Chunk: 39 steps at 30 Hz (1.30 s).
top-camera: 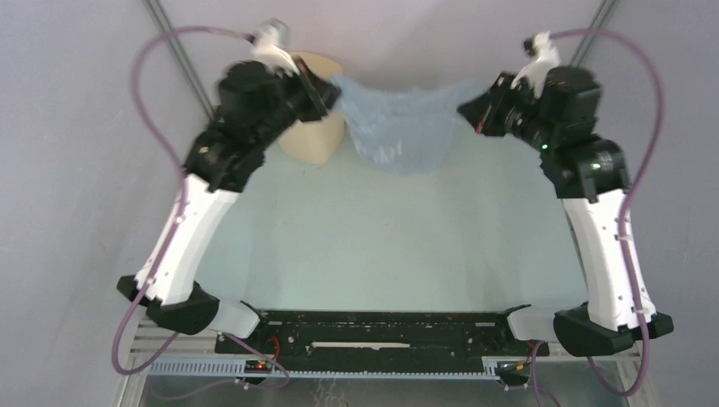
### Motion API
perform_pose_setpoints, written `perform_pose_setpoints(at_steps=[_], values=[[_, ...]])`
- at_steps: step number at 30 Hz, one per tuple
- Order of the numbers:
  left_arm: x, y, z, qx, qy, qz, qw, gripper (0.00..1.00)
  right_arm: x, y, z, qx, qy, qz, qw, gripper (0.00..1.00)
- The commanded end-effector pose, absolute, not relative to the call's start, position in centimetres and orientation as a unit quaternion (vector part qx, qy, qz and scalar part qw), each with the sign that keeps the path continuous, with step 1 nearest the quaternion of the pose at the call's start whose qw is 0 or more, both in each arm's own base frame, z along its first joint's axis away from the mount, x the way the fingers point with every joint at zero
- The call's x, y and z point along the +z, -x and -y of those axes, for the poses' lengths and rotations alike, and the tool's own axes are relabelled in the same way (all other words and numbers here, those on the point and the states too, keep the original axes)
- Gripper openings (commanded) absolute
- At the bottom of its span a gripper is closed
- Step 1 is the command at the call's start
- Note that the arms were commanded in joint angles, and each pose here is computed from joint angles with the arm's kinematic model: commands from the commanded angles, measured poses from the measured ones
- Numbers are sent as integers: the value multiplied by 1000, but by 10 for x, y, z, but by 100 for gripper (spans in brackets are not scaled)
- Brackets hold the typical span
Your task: Put the trash bags into the trash bin
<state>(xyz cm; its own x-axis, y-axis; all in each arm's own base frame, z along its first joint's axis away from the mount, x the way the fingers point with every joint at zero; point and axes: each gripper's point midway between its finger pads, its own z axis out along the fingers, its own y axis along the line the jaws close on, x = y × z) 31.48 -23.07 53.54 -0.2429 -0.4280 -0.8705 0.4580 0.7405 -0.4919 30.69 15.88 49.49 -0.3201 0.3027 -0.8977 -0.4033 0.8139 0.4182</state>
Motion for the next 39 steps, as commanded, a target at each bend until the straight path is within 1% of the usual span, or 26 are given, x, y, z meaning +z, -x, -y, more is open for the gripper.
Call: perform_pose_setpoints(at_steps=[1, 2, 3, 4, 5, 7, 8, 9, 12, 14, 15, 16, 19, 20, 23, 25, 26, 28, 29, 30, 32, 33, 35, 36, 37, 39], values=[[600, -239, 201, -369, -55, -606, 703, 0, 545, -230, -159, 312, 99, -686, 650, 0], [560, -247, 208, -357, -53, -633, 685, 0, 514, -232, -168, 317, 107, -692, 640, 0], [494, -263, 214, -327, -39, -687, 647, 0, 466, -238, -177, 317, 111, -711, 618, 0], [410, -278, 217, -282, -24, -751, 596, 0, 399, -244, -182, 309, 109, -744, 582, 0], [308, -281, 223, -250, -28, -823, 509, 0, 311, -249, -186, 299, 92, -796, 519, 0], [147, -248, 217, -198, -47, -923, 327, 0, 169, -222, -195, 325, 63, -885, 327, 0], [104, -223, 211, -164, -66, -944, 279, 0, 142, -200, -201, 345, 63, -898, 264, 0], [87, -207, 204, -140, -75, -952, 263, 0, 136, -183, -208, 333, 85, -903, 260, 0], [112, -202, 214, -188, -81, -926, 319, 0, 177, -191, -202, 301, 97, -866, 386, 0], [155, -229, 218, -207, -66, -901, 377, 0, 213, -216, -186, 284, 76, -842, 453, 0], [195, -250, 223, -216, -60, -884, 409, 0, 230, -228, -181, 282, 78, -837, 463, 0], [208, -265, 223, -211, -60, -883, 416, 0, 244, -242, -173, 273, 75, -837, 469, 0], [344, -312, 231, -238, -57, -835, 492, 0, 309, -278, -157, 268, 71, -836, 473, 0], [392, -320, 232, -246, -56, -812, 526, 0, 360, -285, -151, 268, 68, -818, 504, 0], [533, -303, 220, -305, -46, -710, 632, 0, 463, -277, -143, 266, 83, -766, 579, 0], [590, -274, 209, -333, -55, -646, 685, 0, 516, -250, -147, 285, 98, -716, 630, 0], [599, -264, 206, -327, -62, -626, 705, 0, 530, -239, -149, 294, 100, -695, 648, 0], [568, -260, 202, -295, -62, -632, 714, 0, 524, -226, -153, 307, 100, -678, 661, 0], [531, -267, 201, -277, -47, -656, 700, 0, 501, -227, -156, 307, 98, -685, 653, 0], [470, -281, 200, -247, -27, -702, 667, 0, 456, -236, -161, 299, 95, -711, 630, 0], [318, -294, 196, -214, 13, -819, 533, 0, 323, -252, -170, 274, 74, -799, 530, 0], [235, -280, 201, -216, 12, -877, 429, 0, 248, -246, -174, 272, 63, -854, 440, 0], [118, -226, 208, -205, -31, -941, 268, 0, 151, -201, -194, 314, 69, -908, 270, 0], [93, -204, 205, -179, -52, -951, 248, 0, 129, -183, -200, 306, 78, -918, 241, 0], [87, -194, 202, -164, -63, -949, 261, 0, 123, -180, -199, 275, 81, -922, 259, 0], [113, -196, 207, -196, -57, -925, 320, 0, 153, -186, -205, 277, 98, -901, 320, 0]])
